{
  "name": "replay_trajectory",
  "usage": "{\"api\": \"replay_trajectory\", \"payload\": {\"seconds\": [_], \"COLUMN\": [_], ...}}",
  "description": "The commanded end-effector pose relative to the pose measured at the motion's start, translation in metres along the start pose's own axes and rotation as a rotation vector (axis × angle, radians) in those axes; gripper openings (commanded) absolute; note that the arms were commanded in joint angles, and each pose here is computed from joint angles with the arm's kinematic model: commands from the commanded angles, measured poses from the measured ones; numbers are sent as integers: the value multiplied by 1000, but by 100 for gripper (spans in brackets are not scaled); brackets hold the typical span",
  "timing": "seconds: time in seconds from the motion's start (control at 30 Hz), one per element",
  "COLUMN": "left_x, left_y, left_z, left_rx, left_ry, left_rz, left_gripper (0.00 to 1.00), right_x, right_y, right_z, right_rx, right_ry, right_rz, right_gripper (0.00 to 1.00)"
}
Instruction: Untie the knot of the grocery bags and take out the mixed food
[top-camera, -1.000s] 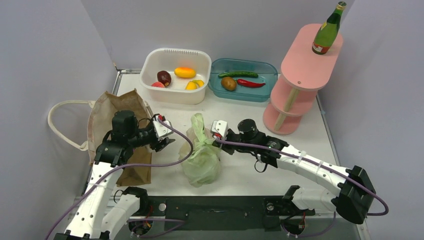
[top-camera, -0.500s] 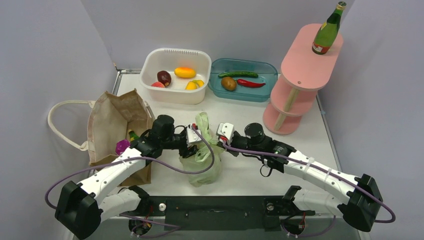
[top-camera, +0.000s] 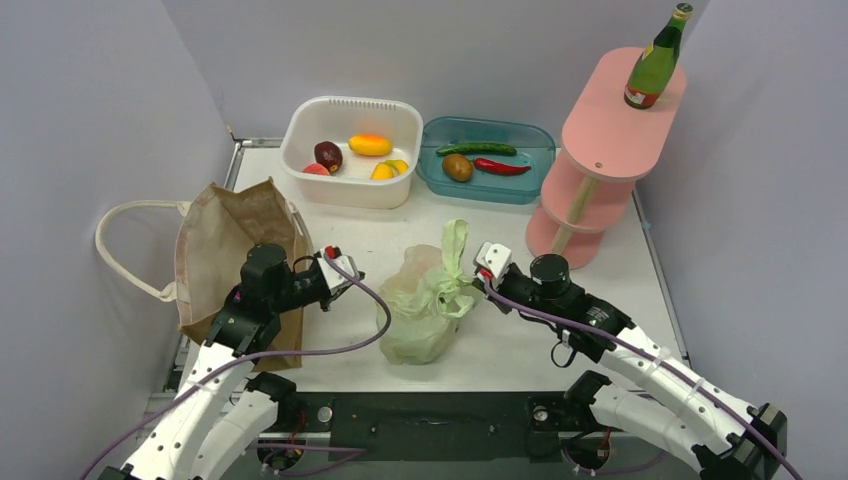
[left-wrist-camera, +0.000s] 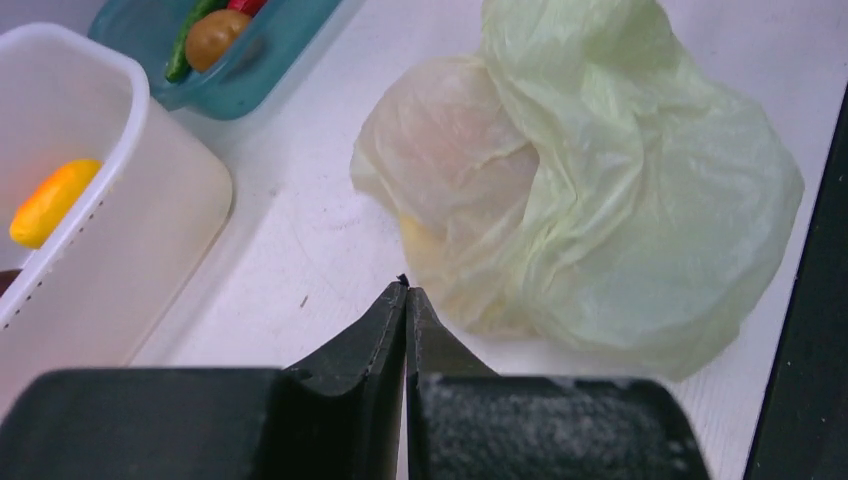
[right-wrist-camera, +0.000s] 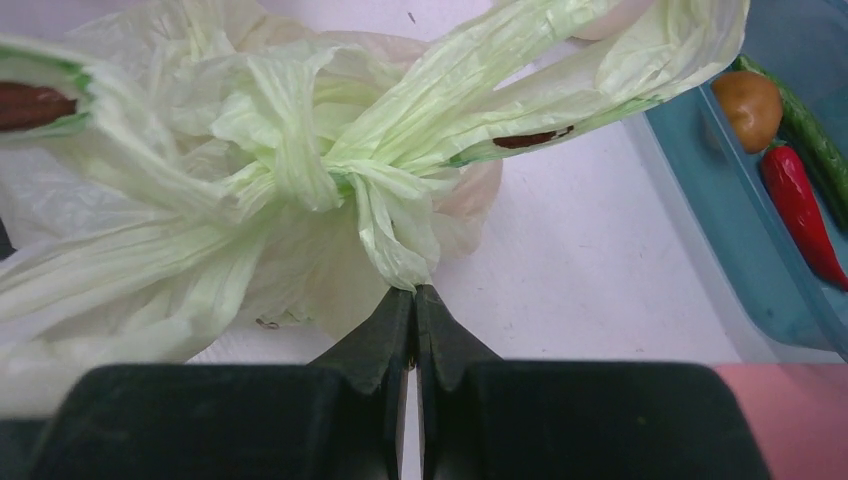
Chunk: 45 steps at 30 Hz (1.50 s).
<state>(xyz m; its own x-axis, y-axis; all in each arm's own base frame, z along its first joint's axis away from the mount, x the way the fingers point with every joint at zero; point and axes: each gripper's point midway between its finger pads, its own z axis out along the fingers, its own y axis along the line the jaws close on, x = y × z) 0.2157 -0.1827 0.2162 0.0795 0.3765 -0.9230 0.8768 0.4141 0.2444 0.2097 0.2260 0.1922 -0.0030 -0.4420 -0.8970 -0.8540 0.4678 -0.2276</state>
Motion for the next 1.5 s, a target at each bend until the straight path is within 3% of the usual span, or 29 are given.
{"api": "replay_trajectory", "payload": {"seconds": [0.0,0.03,0.1,0.13,0.17,0.3,0.53,0.57,0.6,0.63,0.7,1.0,1.23,1.3,1.33,1.37,1.4,1.47], "left_x": [17,6,-13,-13,-30,-53,-48,-46,-46,-44,-35,5,18,13,10,8,5,2], "left_y": [-14,-14,-21,-22,-31,-53,-37,-37,-36,-36,-39,-23,-31,-31,-31,-33,-34,-39], "left_z": [-5,-3,8,16,23,58,113,117,118,117,104,6,-5,-2,0,2,4,10], "left_rx": [67,69,107,118,151,222,152,149,141,141,141,4,38,48,57,72,91,120], "left_ry": [35,8,-22,-7,-40,-58,-61,-53,-41,-29,5,44,51,37,32,27,24,20], "left_rz": [-23,-44,-78,-99,-102,-83,-61,-66,-82,-92,-112,-36,29,32,37,57,91,148], "left_gripper": [0,0,22,39,42,48,51,50,42,24,2,0,0,0,0,0,0,0], "right_x": [5,1,-5,-9,-12,-29,-55,-52,-51,-46,-38,-2,19,12,0,-4,-19,-38], "right_y": [3,4,4,3,3,5,6,3,1,-4,-12,-47,-24,-20,-23,-24,-25,-31], "right_z": [-10,-8,-5,-4,-1,5,-3,-3,-5,-5,-10,-55,-62,-58,-58,-54,-53,-47], "right_rx": [1,-6,-9,-9,-13,-25,-23,-8,6,36,83,260,149,113,112,106,99,95], "right_ry": [10,3,-7,-16,-20,-58,-126,-117,-115,-98,-73,28,93,86,56,57,22,-8], "right_rz": [13,10,16,23,23,15,-7,-14,-23,-22,-23,100,118,117,112,121,109,93], "right_gripper": [0,0,0,0,0,0,0,0,0,0,0,0,0,9,24,32,48,65]}}
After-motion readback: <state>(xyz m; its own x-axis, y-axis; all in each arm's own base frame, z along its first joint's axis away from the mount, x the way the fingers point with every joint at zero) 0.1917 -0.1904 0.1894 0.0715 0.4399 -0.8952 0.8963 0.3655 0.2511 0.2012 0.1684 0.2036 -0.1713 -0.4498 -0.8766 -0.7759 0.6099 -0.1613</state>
